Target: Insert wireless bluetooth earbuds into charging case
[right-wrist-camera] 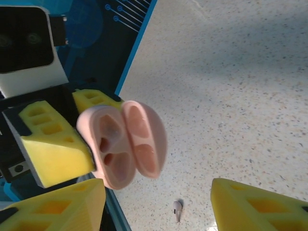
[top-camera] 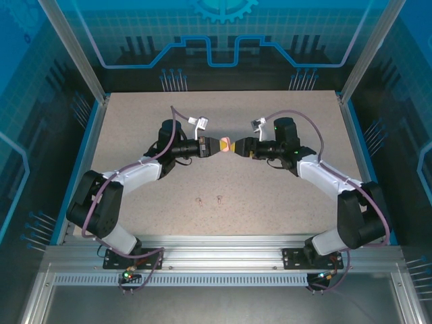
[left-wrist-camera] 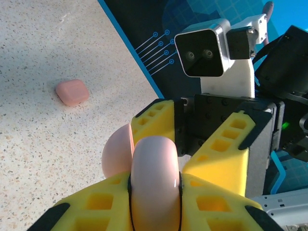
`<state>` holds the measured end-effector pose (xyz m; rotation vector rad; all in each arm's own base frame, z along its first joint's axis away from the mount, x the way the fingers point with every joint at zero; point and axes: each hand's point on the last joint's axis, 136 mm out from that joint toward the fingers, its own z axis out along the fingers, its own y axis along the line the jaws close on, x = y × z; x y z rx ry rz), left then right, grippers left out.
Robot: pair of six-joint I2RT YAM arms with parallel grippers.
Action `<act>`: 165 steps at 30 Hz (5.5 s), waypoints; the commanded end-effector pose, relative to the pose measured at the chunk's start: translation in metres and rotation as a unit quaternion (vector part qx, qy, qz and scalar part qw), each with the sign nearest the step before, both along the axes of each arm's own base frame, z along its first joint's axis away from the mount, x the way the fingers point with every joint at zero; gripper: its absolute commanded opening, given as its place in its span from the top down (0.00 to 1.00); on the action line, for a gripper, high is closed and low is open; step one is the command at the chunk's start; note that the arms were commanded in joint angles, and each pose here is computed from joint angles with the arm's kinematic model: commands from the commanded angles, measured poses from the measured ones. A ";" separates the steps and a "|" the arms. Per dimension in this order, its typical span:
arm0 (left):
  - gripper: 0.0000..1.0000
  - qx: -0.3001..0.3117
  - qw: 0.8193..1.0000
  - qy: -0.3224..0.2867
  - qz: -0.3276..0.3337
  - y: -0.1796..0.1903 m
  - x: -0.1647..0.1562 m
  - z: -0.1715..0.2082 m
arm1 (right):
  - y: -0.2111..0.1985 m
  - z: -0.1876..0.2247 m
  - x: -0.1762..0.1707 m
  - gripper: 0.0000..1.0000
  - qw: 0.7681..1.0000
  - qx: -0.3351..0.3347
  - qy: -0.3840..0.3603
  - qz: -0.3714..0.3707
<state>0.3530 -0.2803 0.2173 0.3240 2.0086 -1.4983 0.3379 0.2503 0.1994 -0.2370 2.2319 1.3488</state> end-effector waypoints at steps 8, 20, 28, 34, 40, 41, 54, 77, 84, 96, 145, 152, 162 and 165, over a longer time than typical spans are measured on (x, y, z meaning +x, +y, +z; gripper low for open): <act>1.00 -0.017 1.000 -0.018 -0.011 -0.002 -0.004 0.012 | 0.011 -0.006 0.014 0.52 1.000 -0.004 0.005 0.001; 1.00 -0.020 1.000 -0.017 -0.014 -0.003 -0.006 0.012 | 0.022 0.004 0.023 0.60 1.000 0.014 0.000 0.017; 1.00 -0.021 1.000 -0.016 -0.015 -0.004 -0.006 0.011 | 0.024 -0.002 0.024 0.76 1.000 0.010 0.006 0.021; 1.00 -0.021 1.000 -0.014 -0.016 -0.004 -0.007 0.009 | 0.024 -0.001 0.026 0.93 1.000 0.008 0.006 0.018; 0.81 -0.016 1.000 -0.006 -0.012 -0.004 -0.005 0.006 | 0.021 0.004 0.027 1.00 1.000 -0.010 0.001 0.015; 0.67 -0.013 1.000 -0.004 -0.009 -0.003 -0.004 0.006 | 0.020 0.004 0.028 1.00 1.000 -0.018 0.000 0.012; 0.10 0.057 0.998 -0.024 -0.033 0.016 -0.001 0.029 | -0.025 -0.027 0.047 1.00 0.967 -0.245 -0.069 0.000; 0.40 0.077 0.977 0.067 -0.186 -0.003 0.025 -0.010 | -0.001 -0.022 0.047 1.00 0.952 -0.251 -0.133 0.118; 0.44 0.075 0.972 0.081 -0.209 -0.014 0.024 -0.018 | 0.005 -0.017 0.046 1.00 0.954 -0.240 -0.134 0.120; 0.56 0.078 0.968 0.084 -0.223 -0.024 0.022 -0.024 | 0.009 -0.018 0.047 1.00 0.955 -0.237 -0.130 0.122; 0.70 0.079 0.970 0.078 -0.217 -0.018 0.031 -0.025 | 0.005 -0.017 0.049 1.00 0.955 -0.240 -0.131 0.117; 0.75 0.077 0.971 0.073 -0.213 -0.018 0.034 -0.024 | 0.005 -0.013 0.049 1.00 0.955 -0.238 -0.133 0.115; 0.72 0.078 0.973 0.068 -0.206 -0.019 0.037 -0.025 | 0.006 -0.010 0.049 1.00 0.955 -0.237 -0.135 0.114; 0.76 0.078 0.973 0.066 -0.205 -0.019 0.038 -0.026 | 0.006 -0.011 0.049 1.00 0.955 -0.237 -0.134 0.115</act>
